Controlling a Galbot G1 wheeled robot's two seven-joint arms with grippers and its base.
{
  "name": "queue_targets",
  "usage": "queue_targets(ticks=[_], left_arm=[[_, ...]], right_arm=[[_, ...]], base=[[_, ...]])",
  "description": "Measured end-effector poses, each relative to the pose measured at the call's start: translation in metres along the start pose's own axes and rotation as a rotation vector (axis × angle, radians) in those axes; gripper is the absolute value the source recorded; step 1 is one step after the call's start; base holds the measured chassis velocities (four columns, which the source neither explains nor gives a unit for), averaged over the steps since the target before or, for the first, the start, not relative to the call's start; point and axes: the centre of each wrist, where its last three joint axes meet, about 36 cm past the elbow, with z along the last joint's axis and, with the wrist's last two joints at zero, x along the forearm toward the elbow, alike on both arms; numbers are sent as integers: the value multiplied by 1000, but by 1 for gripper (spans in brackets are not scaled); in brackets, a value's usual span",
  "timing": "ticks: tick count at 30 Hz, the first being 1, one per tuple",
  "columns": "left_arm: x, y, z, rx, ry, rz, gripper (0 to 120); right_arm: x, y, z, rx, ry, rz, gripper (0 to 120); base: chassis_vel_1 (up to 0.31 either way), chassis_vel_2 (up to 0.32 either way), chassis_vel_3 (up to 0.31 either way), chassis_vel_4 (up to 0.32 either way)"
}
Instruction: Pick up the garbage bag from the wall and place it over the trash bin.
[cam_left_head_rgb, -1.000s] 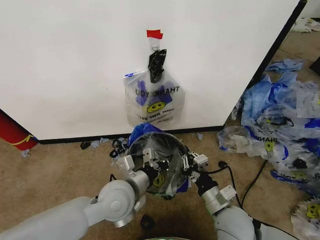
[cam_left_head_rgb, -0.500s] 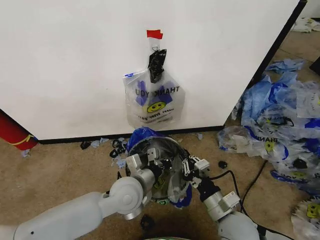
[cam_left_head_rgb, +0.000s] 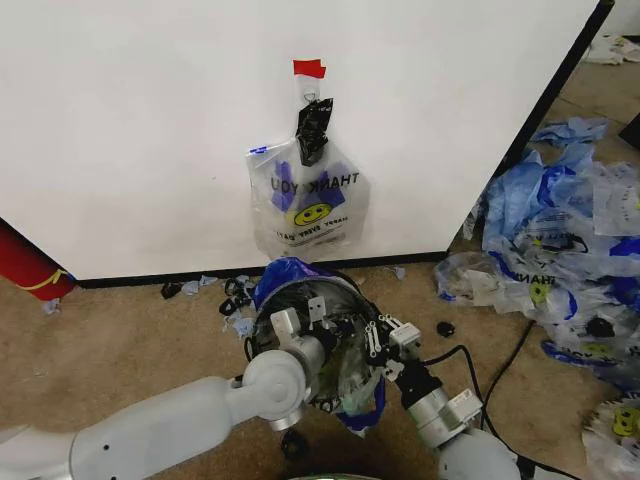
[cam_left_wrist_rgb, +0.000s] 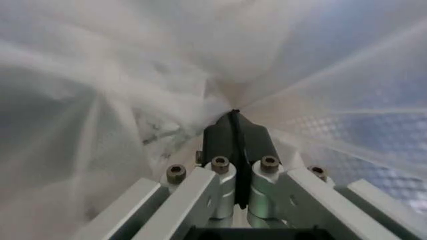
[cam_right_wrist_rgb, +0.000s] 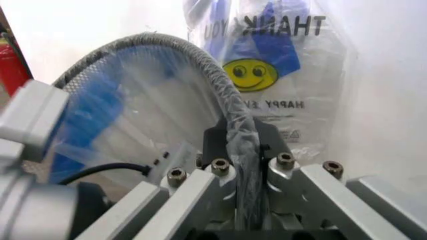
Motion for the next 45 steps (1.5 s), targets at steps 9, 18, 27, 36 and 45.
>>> queue_targets(ticks=[9,18,27,36,45], left_arm=[[-22,8,-5,-34,-34,-19,0],[-33,21,-13,-63,-76,-42,0],[-40,28,-20,-79,-101,-57,0],[-38,22,-19,-95,-91,-51,0],[-39,19,-18,-105,-89,-51,0]], right_arm=[[2,2,1,-2,-6,-3,0],[2,4,4,-4,-4,-8,0],[3,5,6,-2,-5,-12,0],[-2,2,6,1,-15,-3,0],[-2,0,2,2,-22,5,0]], base=[[0,0,0,0],[0,0,0,0],[0,0,0,0],[0,0,0,0],[0,0,0,0]])
